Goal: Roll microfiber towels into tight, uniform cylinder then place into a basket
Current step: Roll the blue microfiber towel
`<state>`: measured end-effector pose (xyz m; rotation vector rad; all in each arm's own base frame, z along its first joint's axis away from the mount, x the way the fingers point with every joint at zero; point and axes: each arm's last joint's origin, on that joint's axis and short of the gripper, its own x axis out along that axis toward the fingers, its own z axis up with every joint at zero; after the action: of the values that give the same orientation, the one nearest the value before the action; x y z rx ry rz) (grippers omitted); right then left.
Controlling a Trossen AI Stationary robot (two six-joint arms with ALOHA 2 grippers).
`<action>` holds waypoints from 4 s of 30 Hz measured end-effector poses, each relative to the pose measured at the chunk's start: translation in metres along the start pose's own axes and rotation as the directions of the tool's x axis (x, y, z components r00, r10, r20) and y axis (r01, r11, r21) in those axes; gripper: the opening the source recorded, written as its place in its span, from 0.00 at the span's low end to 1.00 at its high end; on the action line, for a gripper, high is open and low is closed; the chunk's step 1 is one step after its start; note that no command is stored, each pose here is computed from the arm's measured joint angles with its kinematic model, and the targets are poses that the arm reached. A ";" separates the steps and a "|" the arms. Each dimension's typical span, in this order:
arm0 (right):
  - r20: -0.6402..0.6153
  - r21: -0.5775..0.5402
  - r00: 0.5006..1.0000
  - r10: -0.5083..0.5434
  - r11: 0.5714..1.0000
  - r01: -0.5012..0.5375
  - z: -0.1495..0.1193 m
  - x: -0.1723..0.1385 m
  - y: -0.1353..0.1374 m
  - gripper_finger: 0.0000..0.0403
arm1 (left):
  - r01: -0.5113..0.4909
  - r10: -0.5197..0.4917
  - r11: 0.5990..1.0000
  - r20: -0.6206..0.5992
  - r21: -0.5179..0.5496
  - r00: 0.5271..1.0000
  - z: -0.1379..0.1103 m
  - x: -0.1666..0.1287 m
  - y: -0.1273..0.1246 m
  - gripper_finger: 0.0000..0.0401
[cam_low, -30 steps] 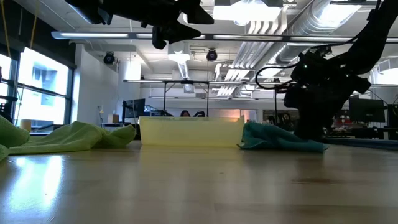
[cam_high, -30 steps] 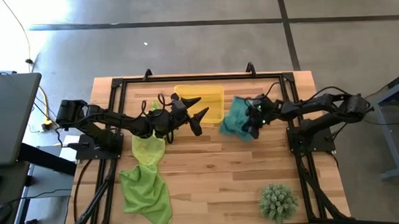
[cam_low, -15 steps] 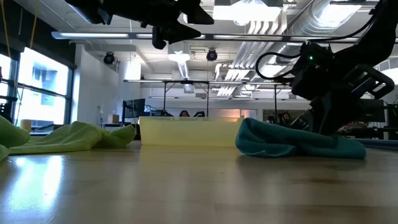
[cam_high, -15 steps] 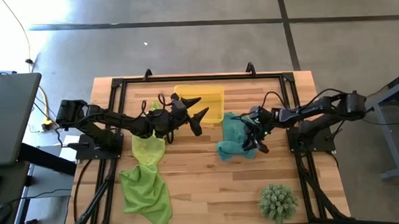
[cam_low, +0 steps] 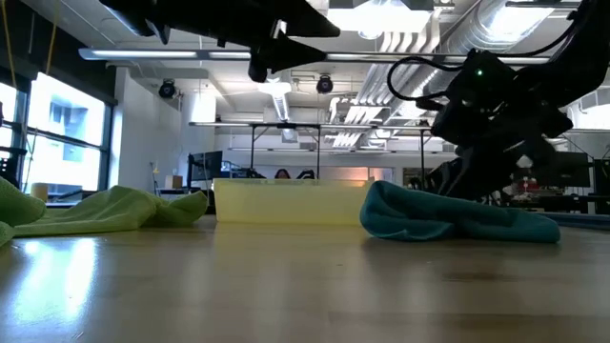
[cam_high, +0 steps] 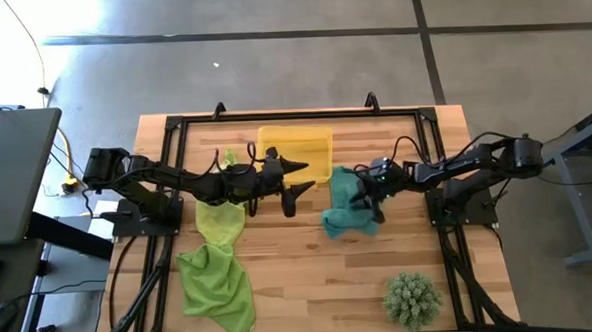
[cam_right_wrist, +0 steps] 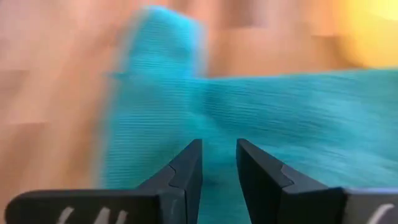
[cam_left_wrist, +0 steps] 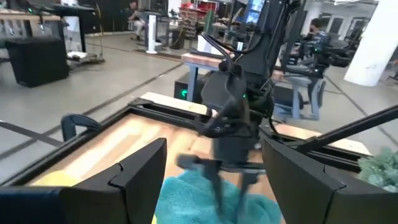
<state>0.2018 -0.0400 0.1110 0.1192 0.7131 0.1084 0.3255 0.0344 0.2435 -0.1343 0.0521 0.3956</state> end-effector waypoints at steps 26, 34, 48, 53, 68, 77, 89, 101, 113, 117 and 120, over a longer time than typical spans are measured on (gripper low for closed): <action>-0.042 -0.014 0.977 -0.209 0.978 0.209 -0.003 -0.001 -0.006 0.22 | -0.022 0.023 0.999 0.005 -0.040 1.000 0.001 0.001 0.003 0.63; 0.098 -0.029 0.971 -0.216 0.975 0.220 0.011 -0.001 -0.007 0.22 | 0.013 -0.034 0.980 -0.105 -0.198 0.994 -0.012 -0.006 -0.015 0.63; -0.378 0.080 0.881 -0.284 0.938 0.337 0.023 -0.010 -0.009 0.22 | 0.090 -0.116 0.983 -0.159 -0.162 0.980 -0.028 -0.027 -0.063 0.63; -0.467 0.133 0.853 -0.234 0.935 0.329 0.026 -0.015 -0.007 0.22 | 0.058 -0.083 0.988 -0.182 -0.140 0.980 -0.037 -0.025 -0.065 0.63; -0.196 0.133 0.978 -0.077 0.986 0.105 0.032 0.047 0.012 0.22 | 0.084 -0.059 0.990 -0.208 0.112 0.976 -0.047 -0.017 -0.060 0.63; -0.136 0.306 0.988 -0.070 0.946 0.110 0.066 0.092 0.018 0.22 | 0.075 -0.051 0.991 -0.210 0.109 0.976 -0.047 -0.018 -0.060 0.63; -0.254 0.108 0.966 -0.053 0.991 0.083 0.137 0.096 0.020 0.22 | -0.020 0.018 1.000 -0.416 0.001 0.909 -0.068 -0.025 -0.053 0.63; -0.477 -0.161 0.879 -0.024 0.985 -0.060 0.131 0.085 0.048 0.22 | -0.009 -0.028 0.997 -0.460 -0.078 0.888 -0.084 -0.035 -0.073 0.63; -0.521 -0.341 0.844 -0.124 0.937 -0.073 0.088 0.089 0.063 0.22 | -0.023 -0.007 0.999 -0.540 -0.049 0.842 -0.112 -0.037 -0.081 0.63; -0.499 -0.221 0.858 -0.122 0.975 0.010 0.081 0.091 0.062 0.22 | -0.017 -0.012 0.999 -0.559 -0.046 0.829 -0.118 -0.036 -0.081 0.63; -0.478 -0.131 0.870 -0.123 0.989 0.068 0.082 0.092 0.062 0.22 | -0.002 -0.037 0.998 -0.566 -0.068 0.823 -0.118 -0.036 -0.083 0.63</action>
<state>0.3213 0.0281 0.1216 -0.0541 1.2150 0.0828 0.3210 -0.0717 0.1391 -0.3158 0.6320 0.3270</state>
